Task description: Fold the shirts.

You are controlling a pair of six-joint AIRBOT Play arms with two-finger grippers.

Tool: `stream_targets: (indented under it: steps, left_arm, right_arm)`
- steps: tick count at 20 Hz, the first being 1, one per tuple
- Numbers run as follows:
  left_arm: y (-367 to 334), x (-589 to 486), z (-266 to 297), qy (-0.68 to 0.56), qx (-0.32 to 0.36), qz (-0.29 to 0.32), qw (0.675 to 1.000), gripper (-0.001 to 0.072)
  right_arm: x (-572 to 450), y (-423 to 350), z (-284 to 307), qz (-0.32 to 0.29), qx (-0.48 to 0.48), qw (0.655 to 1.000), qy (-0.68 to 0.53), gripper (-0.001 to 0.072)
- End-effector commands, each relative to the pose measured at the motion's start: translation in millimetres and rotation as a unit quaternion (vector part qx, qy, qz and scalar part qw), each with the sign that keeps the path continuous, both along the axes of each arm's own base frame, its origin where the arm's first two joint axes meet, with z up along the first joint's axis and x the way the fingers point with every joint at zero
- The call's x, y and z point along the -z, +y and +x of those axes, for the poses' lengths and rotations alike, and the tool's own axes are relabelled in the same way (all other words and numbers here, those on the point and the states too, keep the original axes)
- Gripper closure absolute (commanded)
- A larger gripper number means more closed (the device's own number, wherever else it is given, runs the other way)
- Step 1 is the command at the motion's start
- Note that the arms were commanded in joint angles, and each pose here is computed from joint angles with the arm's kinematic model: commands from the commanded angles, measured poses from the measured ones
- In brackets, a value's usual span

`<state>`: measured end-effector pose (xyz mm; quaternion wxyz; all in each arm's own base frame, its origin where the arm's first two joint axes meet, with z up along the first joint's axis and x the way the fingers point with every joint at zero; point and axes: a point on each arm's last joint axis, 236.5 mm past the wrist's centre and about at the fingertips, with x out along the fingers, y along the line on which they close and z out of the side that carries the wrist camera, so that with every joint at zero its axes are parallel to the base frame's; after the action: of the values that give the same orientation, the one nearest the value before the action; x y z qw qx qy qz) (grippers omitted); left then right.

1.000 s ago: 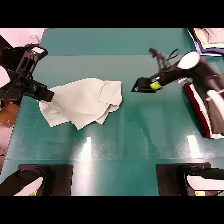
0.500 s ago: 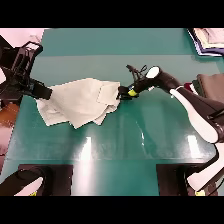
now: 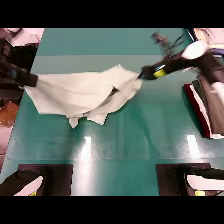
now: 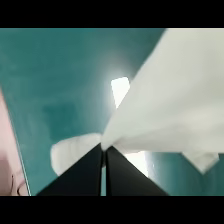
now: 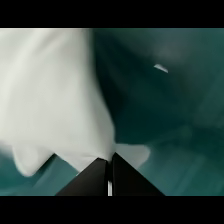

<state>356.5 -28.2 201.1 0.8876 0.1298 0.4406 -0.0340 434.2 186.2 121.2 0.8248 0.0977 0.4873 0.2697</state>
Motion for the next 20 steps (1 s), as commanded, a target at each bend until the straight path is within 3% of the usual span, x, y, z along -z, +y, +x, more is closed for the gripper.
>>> stream_targets:
  steps: [1, 6, 10, 13, 16, 20]
  left_arm:
    - [1.4, -68.9, 3.7, -0.08, -0.005, -0.028, 0.996, 0.0687]
    - [-70.7, -177.9, -37.9, -0.169, 0.104, -0.172, 0.965, 0.0687]
    - [-132.6, -258.2, -108.6, -0.226, 0.236, -0.279, 0.903, 0.0688]
    - [-157.6, -278.9, -146.1, -0.229, 0.294, -0.328, 0.868, 0.0688]
    - [-153.1, -240.1, -123.9, -0.177, 0.268, -0.315, 0.893, 0.0688]
    - [-123.8, -84.0, -46.1, -0.018, 0.148, -0.259, 0.954, 0.0688]
  right_arm:
    - [-110.5, -66.0, -24.5, -0.013, 0.068, 0.989, -0.134, 0.0697]
    - [-288.0, -97.8, -94.8, -0.001, 0.11, 0.931, -0.348, 0.0698]
    - [-388.6, -108.6, -156.6, -0.019, 0.122, 0.871, -0.475, 0.0698]
    - [-421.3, -115.9, -173.4, -0.037, 0.13, 0.848, -0.513, 0.0699]
    - [-402.0, -116.4, -137.0, -0.035, 0.13, 0.867, -0.479, 0.0699]
    - [-252.7, -117.1, -43.0, -0.051, 0.12, 0.954, -0.269, 0.07]
